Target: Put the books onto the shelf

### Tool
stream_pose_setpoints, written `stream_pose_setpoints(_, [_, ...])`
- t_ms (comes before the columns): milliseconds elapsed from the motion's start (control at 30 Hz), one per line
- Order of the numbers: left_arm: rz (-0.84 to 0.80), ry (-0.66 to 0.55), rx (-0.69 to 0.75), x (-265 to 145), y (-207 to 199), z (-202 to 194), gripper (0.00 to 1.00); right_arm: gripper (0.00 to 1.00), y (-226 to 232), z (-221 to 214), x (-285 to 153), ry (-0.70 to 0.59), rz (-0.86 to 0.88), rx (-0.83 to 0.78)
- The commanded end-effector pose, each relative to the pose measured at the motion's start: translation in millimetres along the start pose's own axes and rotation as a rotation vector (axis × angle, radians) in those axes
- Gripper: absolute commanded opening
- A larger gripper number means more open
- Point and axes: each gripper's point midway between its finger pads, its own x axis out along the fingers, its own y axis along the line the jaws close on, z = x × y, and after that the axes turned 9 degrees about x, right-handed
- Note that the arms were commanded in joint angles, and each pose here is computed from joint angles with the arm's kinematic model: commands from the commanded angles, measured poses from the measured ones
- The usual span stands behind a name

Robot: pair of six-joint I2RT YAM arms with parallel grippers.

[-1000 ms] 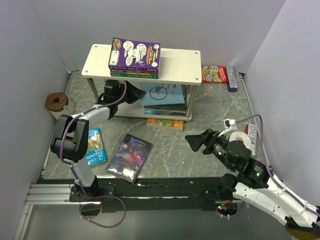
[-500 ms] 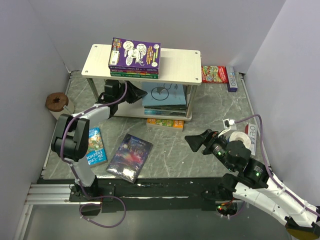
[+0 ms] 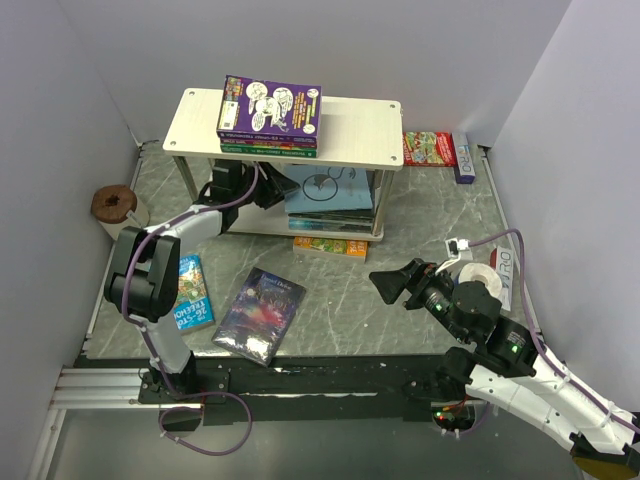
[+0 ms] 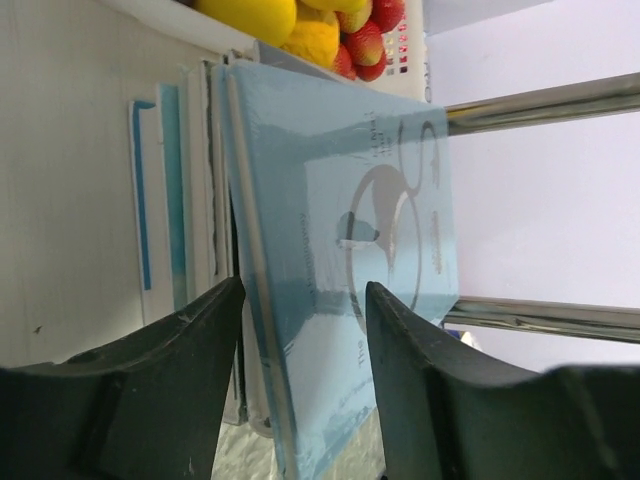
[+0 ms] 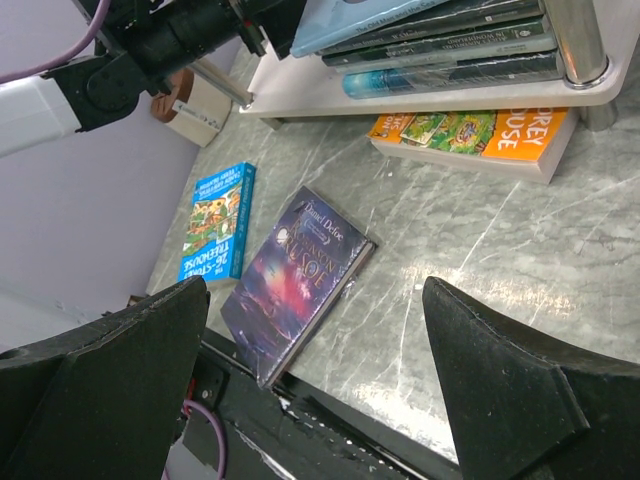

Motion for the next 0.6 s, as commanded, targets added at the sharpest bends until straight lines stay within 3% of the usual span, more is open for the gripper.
stream_pose_setpoints(0, [-0.061,-0.068,0.101,-11,-33,25,0.59,0.95,4,9,-3,-0.033,0.009,0.016])
stream_pose_setpoints(200, [0.001,-0.131,0.085,-38,-25,43,0.63,0.95,1,30,-8,-0.098,-0.054,-0.021])
stream_pose_setpoints(433, [0.041,-0.225,0.093,-76,-38,58,0.65,0.93,-38,58,-8,-0.169,-0.389,-0.145])
stream_pose_setpoints(533, [0.066,-0.246,0.075,-88,-37,54,0.64,0.83,-44,63,4,-0.191,-0.464,-0.180])
stream_pose_setpoints(567, [0.093,-0.255,0.072,-89,-31,51,0.62,0.71,-44,64,11,-0.197,-0.477,-0.182])
